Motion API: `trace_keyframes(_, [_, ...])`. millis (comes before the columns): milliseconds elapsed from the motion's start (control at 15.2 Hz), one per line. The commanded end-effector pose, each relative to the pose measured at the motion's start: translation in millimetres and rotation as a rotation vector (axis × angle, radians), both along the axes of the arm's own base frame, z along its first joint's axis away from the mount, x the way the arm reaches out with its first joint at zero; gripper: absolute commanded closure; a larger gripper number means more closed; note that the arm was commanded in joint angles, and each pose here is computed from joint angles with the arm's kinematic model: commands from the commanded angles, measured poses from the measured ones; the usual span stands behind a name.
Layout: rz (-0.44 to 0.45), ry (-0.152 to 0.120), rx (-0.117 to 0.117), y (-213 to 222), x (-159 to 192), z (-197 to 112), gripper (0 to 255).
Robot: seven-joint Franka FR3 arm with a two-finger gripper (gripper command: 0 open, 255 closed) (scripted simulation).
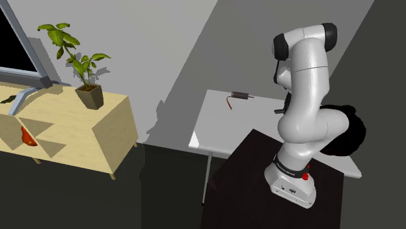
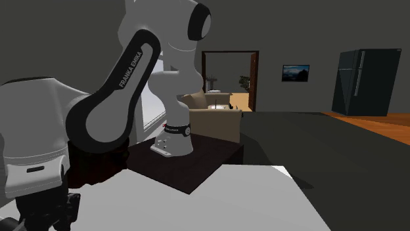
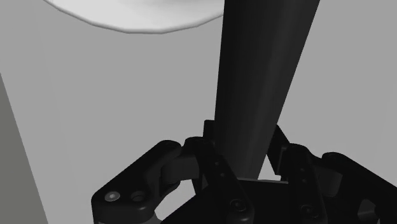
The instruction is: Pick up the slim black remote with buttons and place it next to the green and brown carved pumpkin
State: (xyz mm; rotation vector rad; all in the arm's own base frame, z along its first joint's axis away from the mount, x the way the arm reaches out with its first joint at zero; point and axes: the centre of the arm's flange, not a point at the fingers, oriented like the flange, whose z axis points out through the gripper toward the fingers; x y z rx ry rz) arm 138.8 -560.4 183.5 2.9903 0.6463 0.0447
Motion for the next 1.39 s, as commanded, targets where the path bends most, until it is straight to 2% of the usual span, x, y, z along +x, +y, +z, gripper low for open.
trace_keyframes(0, [0.000,0.003,0.004,1.2,-0.3,-2.5,255])
trace_keyframes(132, [0.000,0.003,0.004,1.2,-0.3,-2.5,255])
trace_keyframes(198, [0.000,0.003,0.004,1.3,-0.3,-2.6,0])
trace_keyframes(528, [0.000,0.003,0.004,1.2,-0.3,-2.5,0])
trace_keyframes(792, [0.000,0.003,0.004,4.7,-2.5,47.3,0])
trace_keyframes(1320, [0.000,0.003,0.004,4.7,-2.5,47.3,0])
